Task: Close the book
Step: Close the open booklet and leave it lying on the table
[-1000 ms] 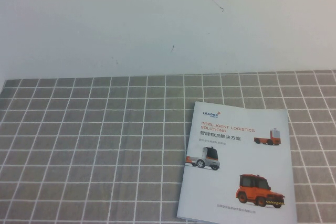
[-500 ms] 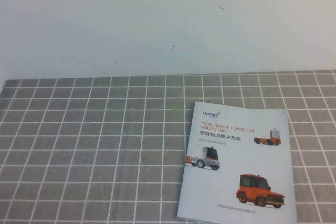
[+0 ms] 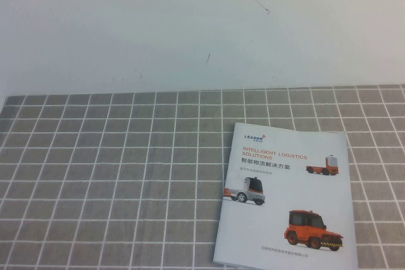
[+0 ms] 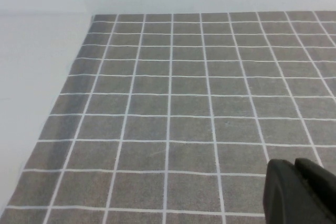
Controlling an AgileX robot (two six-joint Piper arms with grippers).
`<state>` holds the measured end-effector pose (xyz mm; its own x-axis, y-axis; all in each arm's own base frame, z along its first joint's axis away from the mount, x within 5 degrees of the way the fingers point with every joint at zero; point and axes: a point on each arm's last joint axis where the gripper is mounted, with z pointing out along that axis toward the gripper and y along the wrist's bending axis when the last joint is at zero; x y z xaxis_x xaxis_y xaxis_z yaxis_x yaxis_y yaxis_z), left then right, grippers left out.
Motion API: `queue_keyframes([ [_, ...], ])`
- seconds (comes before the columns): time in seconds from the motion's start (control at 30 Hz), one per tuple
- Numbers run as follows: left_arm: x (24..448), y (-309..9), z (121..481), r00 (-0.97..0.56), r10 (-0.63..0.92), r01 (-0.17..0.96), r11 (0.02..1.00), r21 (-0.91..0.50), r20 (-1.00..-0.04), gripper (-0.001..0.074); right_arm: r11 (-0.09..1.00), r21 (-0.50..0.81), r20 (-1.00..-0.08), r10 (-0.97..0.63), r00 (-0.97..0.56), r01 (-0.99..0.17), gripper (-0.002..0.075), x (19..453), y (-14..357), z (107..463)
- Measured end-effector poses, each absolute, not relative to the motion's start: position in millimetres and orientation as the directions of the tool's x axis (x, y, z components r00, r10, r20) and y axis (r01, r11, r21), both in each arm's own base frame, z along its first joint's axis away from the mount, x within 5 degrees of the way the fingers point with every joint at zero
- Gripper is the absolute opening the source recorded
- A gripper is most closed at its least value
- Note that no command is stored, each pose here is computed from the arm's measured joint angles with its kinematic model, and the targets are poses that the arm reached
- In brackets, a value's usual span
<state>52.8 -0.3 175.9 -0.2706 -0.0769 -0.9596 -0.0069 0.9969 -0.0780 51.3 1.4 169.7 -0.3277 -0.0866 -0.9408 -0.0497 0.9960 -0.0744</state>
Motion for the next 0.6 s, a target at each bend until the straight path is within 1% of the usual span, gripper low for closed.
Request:
queue_keyframes([
  [0.13,52.7,1.5,175.9,-0.268,-0.086,-0.041,0.996,-0.078,-0.960,-0.0004,0.996,-0.074,-0.941,-0.087,-0.328,-0.050,-0.0002,51.3,1.4,169.7],
  [0.6,52.7,1.7,175.9,-0.267,-0.087,-0.045,0.996,-0.078,-0.960,-0.0004,0.996,-0.074,-0.941,-0.087,-0.328,-0.050,-0.0002,51.3,1.4,169.7],
])
